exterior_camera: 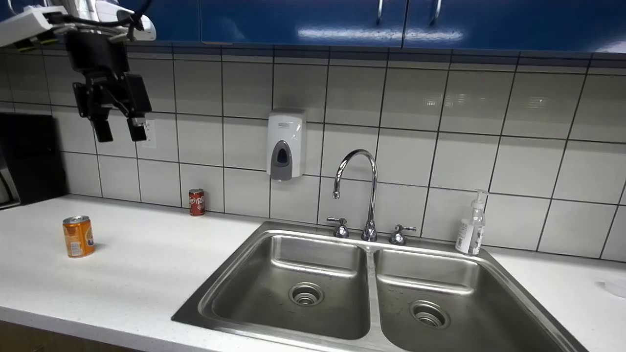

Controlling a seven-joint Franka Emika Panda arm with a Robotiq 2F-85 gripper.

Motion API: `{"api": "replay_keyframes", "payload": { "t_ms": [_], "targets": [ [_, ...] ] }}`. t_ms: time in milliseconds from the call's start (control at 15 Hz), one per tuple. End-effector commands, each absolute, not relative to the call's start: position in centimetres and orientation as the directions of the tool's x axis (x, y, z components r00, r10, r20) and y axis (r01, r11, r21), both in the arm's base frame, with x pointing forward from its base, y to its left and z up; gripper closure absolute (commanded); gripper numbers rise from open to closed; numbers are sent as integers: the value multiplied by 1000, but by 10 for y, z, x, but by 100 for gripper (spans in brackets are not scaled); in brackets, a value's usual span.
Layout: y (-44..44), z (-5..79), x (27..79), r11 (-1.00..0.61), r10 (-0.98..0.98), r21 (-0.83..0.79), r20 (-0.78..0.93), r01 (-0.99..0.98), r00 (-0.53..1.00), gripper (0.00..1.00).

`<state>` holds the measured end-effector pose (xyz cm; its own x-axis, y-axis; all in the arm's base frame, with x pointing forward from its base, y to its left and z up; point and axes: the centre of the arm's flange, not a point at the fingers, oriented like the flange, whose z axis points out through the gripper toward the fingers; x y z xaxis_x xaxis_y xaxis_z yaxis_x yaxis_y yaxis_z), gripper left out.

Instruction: Lift the orange bottle can and put it in the sink

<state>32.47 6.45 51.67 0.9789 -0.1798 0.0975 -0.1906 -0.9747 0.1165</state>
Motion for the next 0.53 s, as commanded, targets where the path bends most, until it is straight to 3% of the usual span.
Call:
{"api": "replay_keyframes", "payload": {
  "t_ms": [0,467],
  "targets": [
    [67,513,328,-977,-174,109,89,-184,981,0],
    [113,487,342,-991,-78,104,42,-82,996,0]
  ]
}}
